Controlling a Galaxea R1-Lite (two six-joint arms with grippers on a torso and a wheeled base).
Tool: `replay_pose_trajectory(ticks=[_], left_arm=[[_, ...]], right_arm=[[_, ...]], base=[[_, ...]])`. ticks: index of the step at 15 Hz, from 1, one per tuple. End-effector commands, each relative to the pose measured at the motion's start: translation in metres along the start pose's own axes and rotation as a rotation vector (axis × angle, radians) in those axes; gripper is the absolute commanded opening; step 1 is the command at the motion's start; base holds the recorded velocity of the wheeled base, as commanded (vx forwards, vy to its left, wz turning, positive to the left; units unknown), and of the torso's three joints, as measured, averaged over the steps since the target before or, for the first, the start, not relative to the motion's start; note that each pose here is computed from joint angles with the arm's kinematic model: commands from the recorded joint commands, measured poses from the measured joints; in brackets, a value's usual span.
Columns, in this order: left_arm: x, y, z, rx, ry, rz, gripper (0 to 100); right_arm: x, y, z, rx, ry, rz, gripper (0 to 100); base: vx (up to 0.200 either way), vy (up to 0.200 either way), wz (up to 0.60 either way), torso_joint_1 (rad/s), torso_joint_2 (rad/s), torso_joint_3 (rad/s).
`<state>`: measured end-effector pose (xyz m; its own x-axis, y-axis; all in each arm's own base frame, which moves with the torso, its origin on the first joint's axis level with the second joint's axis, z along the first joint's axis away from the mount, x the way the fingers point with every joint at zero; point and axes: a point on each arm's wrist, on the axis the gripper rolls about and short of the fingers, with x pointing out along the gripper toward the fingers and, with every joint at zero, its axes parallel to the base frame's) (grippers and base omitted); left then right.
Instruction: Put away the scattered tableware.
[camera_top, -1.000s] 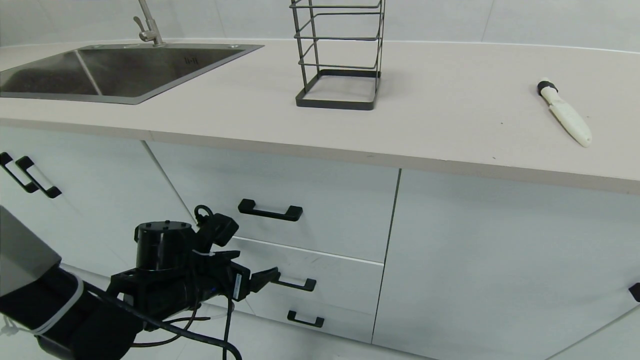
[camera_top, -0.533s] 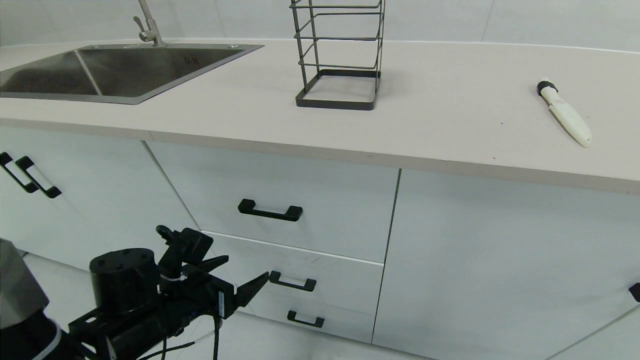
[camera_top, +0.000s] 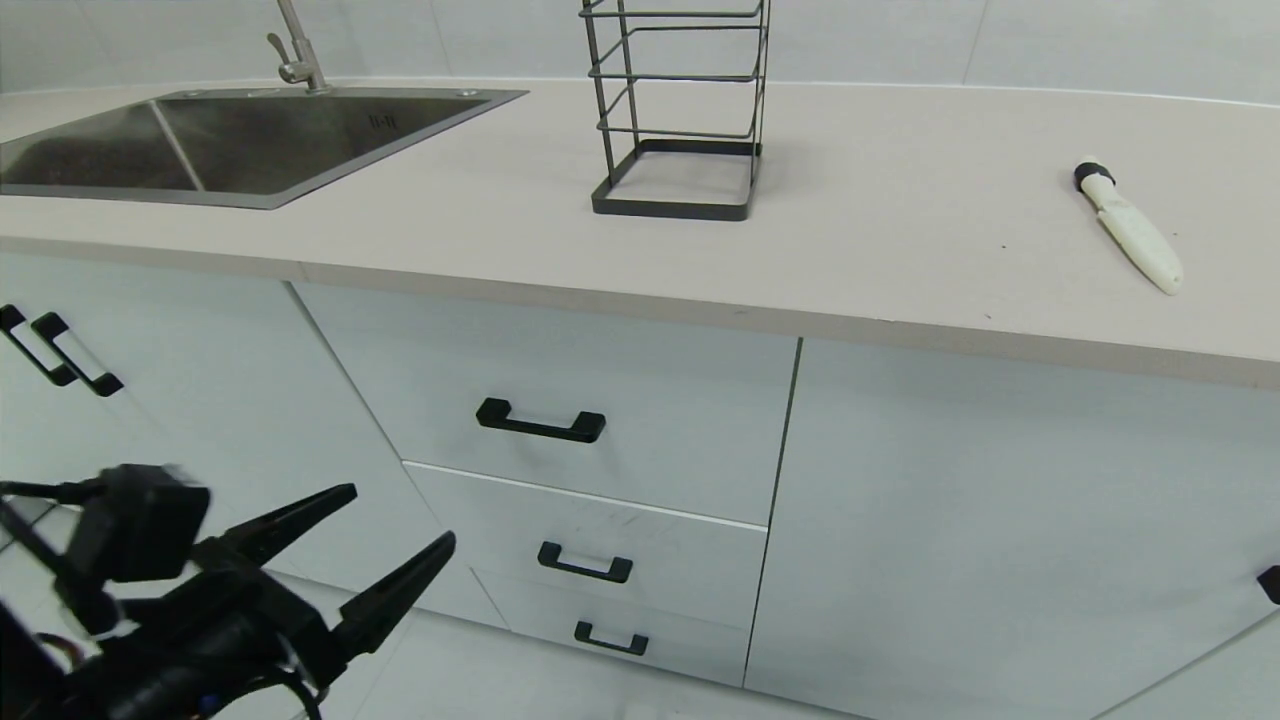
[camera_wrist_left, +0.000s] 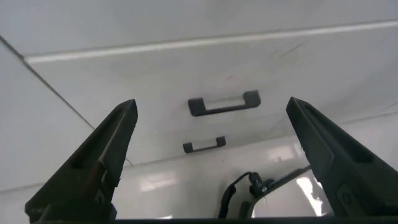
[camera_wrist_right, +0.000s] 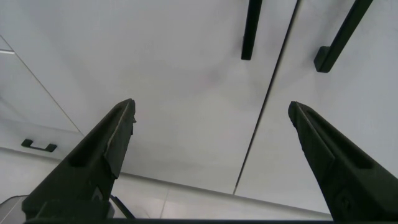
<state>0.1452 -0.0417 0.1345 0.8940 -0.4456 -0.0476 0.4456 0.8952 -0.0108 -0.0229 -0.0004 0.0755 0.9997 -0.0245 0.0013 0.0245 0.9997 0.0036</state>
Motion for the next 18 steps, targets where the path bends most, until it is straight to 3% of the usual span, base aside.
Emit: replay_pose_trajectory(ticks=[1, 3, 4, 6, 7, 9, 12, 13, 15, 16, 17, 18], left_arm=[[-0.072, -0.014, 0.027, 0.050, -0.242, 0.021, 100], [-0.125, -0.024, 0.010, 0.066, -0.277, 0.141, 100], [-0.143, -0.030, 0.000, 0.069, -0.278, 0.155, 100], [-0.167, -0.039, -0.021, 0.057, -0.235, 0.161, 100], [-0.167, -0.039, -0.027, 0.046, -0.186, 0.178, 100], [-0.162, -0.036, -0.039, 0.032, -0.167, 0.250, 100], [-0.167, -0.040, -0.062, 0.005, -0.061, 0.339, 100], [-0.166, -0.040, -0.062, 0.008, -0.076, 0.362, 100], [-0.167, -0.036, -0.062, 0.022, -0.094, 0.510, 100], [-0.167, -0.035, -0.065, -0.010, -0.072, 0.564, 100], [-0.167, -0.035, -0.067, -0.039, -0.066, 0.548, 100], [-0.167, -0.035, -0.067, -0.043, -0.066, 0.544, 100]], right_arm=[[0.000, 0.000, 0.000, -0.001, 0.001, 0.000, 100], [0.000, 0.000, 0.000, -0.002, 0.001, -0.002, 100], [0.000, 0.000, 0.000, -0.004, 0.001, 0.000, 100], [0.000, 0.000, 0.000, -0.002, 0.001, 0.000, 100], [0.000, 0.000, 0.000, -0.002, 0.001, 0.000, 100], [0.000, 0.000, 0.000, -0.002, 0.001, 0.000, 100], [0.000, 0.000, 0.000, -0.001, 0.001, 0.000, 100], [0.000, 0.000, 0.000, -0.002, 0.001, 0.000, 100], [0.000, 0.000, 0.000, -0.002, 0.001, 0.000, 100], [0.000, 0.000, 0.000, -0.002, 0.001, 0.000, 100], [0.000, 0.000, 0.000, -0.002, 0.001, 0.000, 100], [0.000, 0.000, 0.000, -0.002, 0.001, 0.000, 100]], base=[[0.000, 0.000, 0.00, 0.000, 0.00, 0.000], [0.000, 0.000, 0.00, 0.000, 0.00, 0.000], [0.000, 0.000, 0.00, 0.000, 0.00, 0.000], [0.000, 0.000, 0.00, 0.000, 0.00, 0.000], [0.000, 0.000, 0.00, 0.000, 0.00, 0.000], [0.000, 0.000, -0.30, -0.001, 0.00, 0.004], [0.000, 0.000, -0.60, 0.002, 0.01, 0.002], [0.000, 0.000, -0.60, -0.002, 0.00, 0.007], [0.000, 0.000, -0.60, 0.007, 0.00, 0.000], [0.000, 0.000, -0.60, 0.002, 0.01, -0.002], [0.000, 0.000, 0.00, 0.000, 0.00, 0.000], [0.000, 0.000, 0.00, 0.000, 0.00, 0.000]])
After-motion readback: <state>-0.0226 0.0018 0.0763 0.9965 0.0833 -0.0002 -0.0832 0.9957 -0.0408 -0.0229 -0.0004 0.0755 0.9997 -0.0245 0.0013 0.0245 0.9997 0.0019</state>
